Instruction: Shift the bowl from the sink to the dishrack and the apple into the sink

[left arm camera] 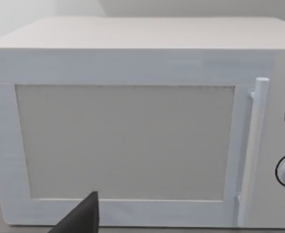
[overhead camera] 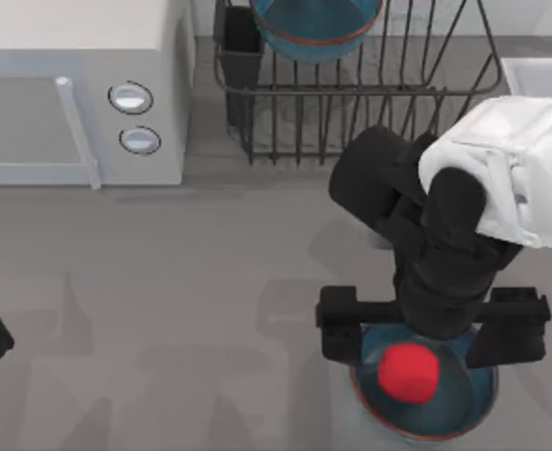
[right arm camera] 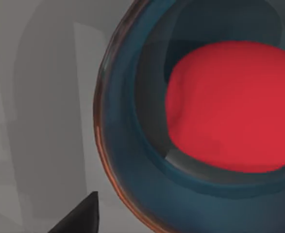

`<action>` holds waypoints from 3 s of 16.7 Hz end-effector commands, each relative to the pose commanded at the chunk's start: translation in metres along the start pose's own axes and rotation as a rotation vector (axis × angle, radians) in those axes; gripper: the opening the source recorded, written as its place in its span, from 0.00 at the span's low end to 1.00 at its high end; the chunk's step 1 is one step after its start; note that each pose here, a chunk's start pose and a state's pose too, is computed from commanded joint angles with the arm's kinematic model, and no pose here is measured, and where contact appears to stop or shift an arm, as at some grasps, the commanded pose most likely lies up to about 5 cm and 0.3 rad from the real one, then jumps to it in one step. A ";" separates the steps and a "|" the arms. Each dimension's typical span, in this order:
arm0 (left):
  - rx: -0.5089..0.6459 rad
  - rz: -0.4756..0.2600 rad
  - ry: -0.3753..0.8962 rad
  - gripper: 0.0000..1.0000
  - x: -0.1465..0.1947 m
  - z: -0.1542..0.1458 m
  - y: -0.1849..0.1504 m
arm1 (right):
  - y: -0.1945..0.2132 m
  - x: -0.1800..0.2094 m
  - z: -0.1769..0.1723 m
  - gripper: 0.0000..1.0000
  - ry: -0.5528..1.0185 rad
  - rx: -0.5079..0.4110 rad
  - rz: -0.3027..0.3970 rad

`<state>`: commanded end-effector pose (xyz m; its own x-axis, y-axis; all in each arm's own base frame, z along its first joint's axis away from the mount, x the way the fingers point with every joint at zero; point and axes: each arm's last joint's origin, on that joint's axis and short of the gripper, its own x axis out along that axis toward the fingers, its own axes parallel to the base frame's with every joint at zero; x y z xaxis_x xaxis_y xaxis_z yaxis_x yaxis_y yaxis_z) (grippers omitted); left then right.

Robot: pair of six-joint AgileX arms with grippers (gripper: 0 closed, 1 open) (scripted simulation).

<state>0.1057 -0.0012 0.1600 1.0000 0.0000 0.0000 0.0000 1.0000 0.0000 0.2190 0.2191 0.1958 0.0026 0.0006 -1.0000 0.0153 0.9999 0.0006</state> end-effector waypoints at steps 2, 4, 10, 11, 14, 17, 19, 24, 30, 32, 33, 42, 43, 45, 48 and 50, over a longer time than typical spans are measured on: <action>0.000 0.000 0.000 1.00 0.000 0.000 0.000 | 0.001 0.014 0.002 1.00 -0.001 0.001 -0.003; 0.000 0.000 0.000 1.00 0.000 0.000 0.000 | 0.003 0.036 0.002 1.00 -0.001 -0.001 -0.001; 0.000 0.000 0.000 1.00 0.000 0.000 0.000 | 0.002 0.094 -0.001 1.00 0.002 -0.005 0.001; 0.000 0.000 0.000 1.00 0.000 0.000 0.000 | 0.001 0.097 -0.002 1.00 0.003 -0.005 0.000; 0.000 0.000 0.000 1.00 0.000 0.000 0.000 | 0.001 0.097 -0.002 1.00 0.003 -0.005 -0.001; 0.000 0.000 0.000 1.00 0.000 0.000 0.000 | 0.001 0.097 -0.002 0.85 0.003 -0.005 -0.001; 0.000 0.000 0.000 1.00 0.000 0.000 0.000 | 0.001 0.097 -0.002 0.70 0.003 -0.005 -0.001; 0.000 0.000 0.000 1.00 0.000 0.000 0.000 | 0.001 0.097 -0.002 0.32 0.003 -0.005 -0.001; 0.000 0.000 0.000 1.00 0.000 0.000 0.000 | 0.001 0.097 -0.002 0.00 0.003 -0.005 -0.001; 0.000 0.000 0.000 1.00 0.000 0.000 0.000 | 0.001 0.097 -0.002 0.00 0.003 -0.005 -0.001; 0.000 0.000 0.000 1.00 0.000 0.000 0.000 | 0.001 0.097 -0.002 0.00 0.003 -0.005 -0.001; 0.000 0.000 0.000 1.00 0.000 0.000 0.000 | 0.008 0.046 0.003 0.00 -0.049 -0.022 0.018; 0.000 0.000 0.000 1.00 0.000 0.000 0.000 | 0.008 0.037 0.003 0.00 -0.046 -0.023 0.016; 0.000 0.000 0.000 1.00 0.000 0.000 0.000 | 0.008 0.015 0.002 0.00 -0.035 -0.026 0.012; 0.000 0.000 0.000 1.00 0.000 0.000 0.000 | 0.005 -0.016 0.001 0.00 -0.036 -0.024 0.013; 0.000 0.000 0.000 1.00 0.000 0.000 0.000 | 0.004 -0.027 0.000 0.00 -0.045 -0.025 0.019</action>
<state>0.1057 -0.0012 0.1600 1.0000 0.0000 0.0000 0.0000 1.0000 0.0000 0.2191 0.2233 0.2226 0.0474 0.0193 -0.9987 -0.0097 0.9998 0.0189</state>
